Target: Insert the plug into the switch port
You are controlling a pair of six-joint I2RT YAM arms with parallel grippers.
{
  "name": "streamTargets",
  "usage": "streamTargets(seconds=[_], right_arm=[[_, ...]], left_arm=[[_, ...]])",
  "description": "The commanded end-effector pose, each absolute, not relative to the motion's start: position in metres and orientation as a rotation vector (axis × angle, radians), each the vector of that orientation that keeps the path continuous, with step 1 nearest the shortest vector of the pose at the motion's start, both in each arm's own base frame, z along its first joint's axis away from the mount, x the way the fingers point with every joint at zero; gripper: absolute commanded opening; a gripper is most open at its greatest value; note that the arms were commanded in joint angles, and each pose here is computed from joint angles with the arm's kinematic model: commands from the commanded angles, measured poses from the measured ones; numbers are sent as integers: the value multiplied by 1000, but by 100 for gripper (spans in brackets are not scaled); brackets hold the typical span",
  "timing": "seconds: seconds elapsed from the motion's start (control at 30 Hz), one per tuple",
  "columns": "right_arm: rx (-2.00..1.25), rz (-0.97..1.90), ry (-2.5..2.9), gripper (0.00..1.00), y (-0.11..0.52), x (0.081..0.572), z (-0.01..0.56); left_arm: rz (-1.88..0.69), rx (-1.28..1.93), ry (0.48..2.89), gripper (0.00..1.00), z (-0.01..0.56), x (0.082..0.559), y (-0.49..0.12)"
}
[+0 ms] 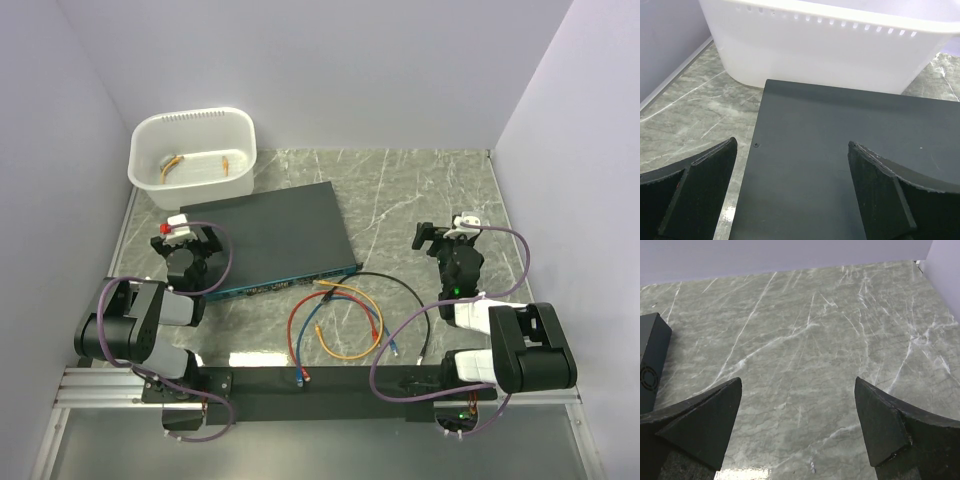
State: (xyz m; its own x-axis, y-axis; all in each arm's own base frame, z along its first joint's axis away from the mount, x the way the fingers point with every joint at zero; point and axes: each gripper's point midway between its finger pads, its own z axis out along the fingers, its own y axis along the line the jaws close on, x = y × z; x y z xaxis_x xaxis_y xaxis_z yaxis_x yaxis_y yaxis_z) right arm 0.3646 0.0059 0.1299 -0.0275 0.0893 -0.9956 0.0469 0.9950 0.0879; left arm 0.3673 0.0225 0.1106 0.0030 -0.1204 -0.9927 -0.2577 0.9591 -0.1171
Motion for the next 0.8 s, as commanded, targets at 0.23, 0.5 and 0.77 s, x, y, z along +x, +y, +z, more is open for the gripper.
streamTargets(seconds=[0.23,0.5,0.77], right_arm=[[146,19,1560,100,0,367,140],[240,-35,1580,100,-7,377,185],[151,365,1623,100,77,349,257]], left_arm=[[87,-316,1511,99,129,373,23],[87,-316,1511,99,129,373,23],[61,-304,1529,99,128,378,24]])
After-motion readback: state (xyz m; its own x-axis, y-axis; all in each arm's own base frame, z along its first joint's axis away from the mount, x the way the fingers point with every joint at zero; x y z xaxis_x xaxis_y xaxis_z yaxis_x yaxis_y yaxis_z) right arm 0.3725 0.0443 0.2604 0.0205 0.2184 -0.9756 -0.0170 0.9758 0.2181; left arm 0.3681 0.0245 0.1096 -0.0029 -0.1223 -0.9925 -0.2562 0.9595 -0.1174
